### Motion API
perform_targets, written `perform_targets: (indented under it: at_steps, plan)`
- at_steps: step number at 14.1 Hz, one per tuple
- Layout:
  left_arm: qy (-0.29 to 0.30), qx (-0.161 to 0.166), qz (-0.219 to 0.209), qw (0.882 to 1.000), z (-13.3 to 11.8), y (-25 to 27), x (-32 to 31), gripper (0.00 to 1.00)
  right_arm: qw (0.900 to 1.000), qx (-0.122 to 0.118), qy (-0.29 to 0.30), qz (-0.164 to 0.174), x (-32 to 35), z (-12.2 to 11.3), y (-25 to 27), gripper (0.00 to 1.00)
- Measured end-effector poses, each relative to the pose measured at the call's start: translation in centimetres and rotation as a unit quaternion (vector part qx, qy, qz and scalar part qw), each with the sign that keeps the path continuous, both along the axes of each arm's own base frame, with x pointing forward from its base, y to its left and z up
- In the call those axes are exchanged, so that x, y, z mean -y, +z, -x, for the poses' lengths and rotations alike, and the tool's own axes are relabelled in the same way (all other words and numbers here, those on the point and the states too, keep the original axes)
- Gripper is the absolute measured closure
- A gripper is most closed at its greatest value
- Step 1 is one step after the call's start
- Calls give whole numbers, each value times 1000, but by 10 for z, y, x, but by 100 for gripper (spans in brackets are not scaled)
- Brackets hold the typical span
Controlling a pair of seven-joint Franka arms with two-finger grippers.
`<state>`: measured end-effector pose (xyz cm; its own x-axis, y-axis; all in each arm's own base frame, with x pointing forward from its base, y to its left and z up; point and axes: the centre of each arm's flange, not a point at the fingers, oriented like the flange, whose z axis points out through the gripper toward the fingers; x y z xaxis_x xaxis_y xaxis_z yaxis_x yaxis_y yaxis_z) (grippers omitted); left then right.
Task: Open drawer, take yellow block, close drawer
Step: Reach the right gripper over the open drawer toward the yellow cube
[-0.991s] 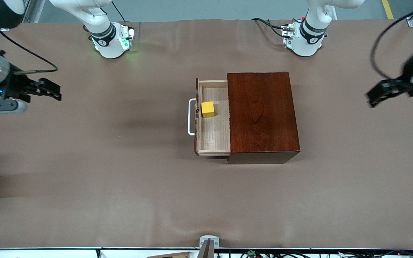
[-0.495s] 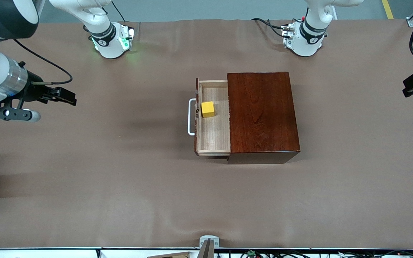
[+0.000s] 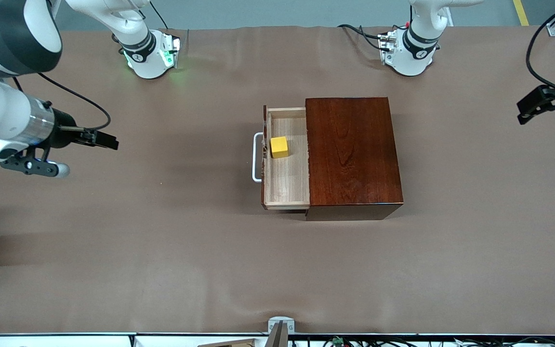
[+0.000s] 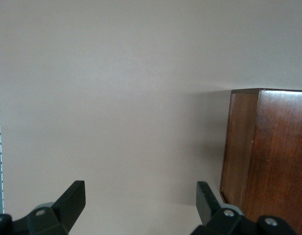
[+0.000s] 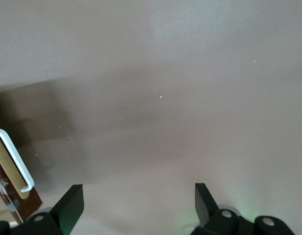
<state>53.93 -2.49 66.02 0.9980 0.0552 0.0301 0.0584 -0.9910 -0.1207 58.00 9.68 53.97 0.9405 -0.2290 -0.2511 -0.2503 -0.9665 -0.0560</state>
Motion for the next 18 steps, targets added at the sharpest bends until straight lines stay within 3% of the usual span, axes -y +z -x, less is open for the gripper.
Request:
perform_targets:
  at_steps: [5, 10, 18]
  plan:
    - [-5, -2, 0, 1000, -1, -7, 4, 0, 997, -23, -73, 30, -71, 10, -14, 0]
    - [-3, -2, 0, 1000, -2, -7, 2, 0, 989, -10, -136, 53, -170, 30, -29, 0]
    - [-3, 5, 0, 1000, -3, -8, 2, 0, 961, -8, -266, 79, -272, 61, -62, 0]
